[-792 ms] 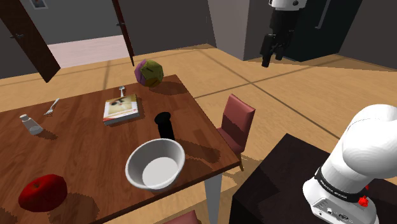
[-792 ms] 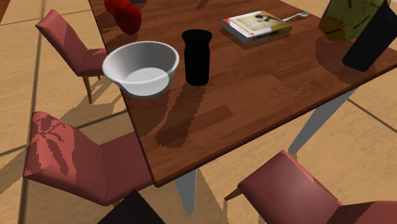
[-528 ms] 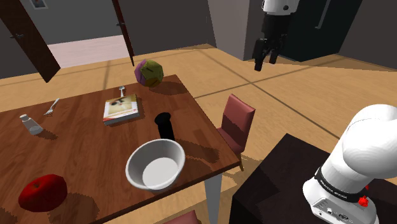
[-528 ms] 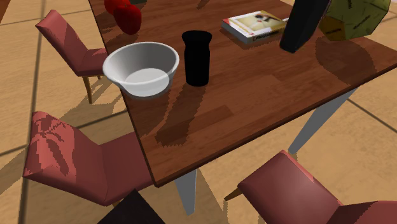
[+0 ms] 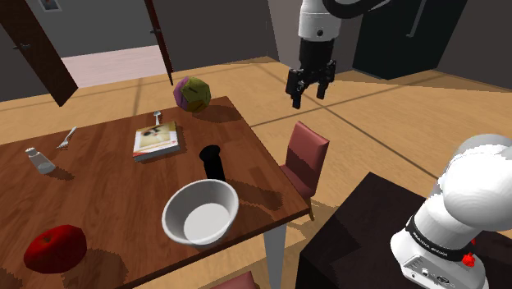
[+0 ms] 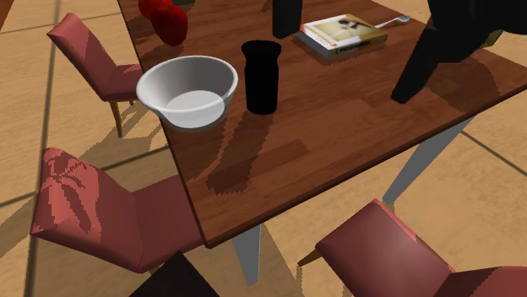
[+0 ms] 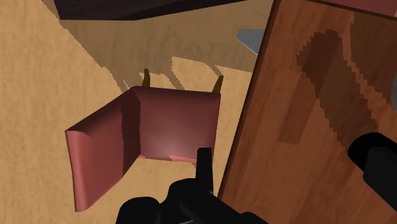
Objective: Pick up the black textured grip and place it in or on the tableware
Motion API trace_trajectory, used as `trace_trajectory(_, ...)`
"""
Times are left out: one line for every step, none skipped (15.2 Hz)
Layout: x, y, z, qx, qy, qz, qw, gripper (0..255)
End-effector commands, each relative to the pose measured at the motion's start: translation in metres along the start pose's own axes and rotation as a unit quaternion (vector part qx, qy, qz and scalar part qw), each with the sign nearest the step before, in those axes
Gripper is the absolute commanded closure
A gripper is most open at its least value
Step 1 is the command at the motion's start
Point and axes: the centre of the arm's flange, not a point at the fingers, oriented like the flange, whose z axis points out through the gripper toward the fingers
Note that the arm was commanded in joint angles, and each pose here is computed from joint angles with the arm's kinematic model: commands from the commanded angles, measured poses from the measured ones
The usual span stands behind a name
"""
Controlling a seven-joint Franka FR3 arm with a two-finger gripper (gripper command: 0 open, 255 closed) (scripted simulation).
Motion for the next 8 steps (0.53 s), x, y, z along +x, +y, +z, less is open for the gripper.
trace_trajectory(0.012, -0.022, 0.009, 0.0, -0.001, 0.013, 0.9999, 0)
trace_trajectory(0.017, -0.034, 0.014, 0.0, -0.002, 0.019, 0.9998, 0)
trace_trajectory(0.023, -0.045, 0.018, -0.001, -0.003, 0.025, 0.9997, 0)
trace_trajectory(0.028, -0.057, 0.023, -0.001, -0.004, 0.031, 0.9995, 0)
trace_trajectory(0.034, -0.068, 0.027, -0.001, -0.004, 0.037, 0.9993, 0)
trace_trajectory(0.039, -0.079, 0.032, -0.001, -0.005, 0.042, 0.9991, 0)
trace_trajectory(0.045, -0.09, 0.036, -0.002, -0.006, 0.048, 0.9988, 0)
trace_trajectory(0.051, -0.101, 0.041, -0.002, -0.007, 0.054, 0.9985, 0)
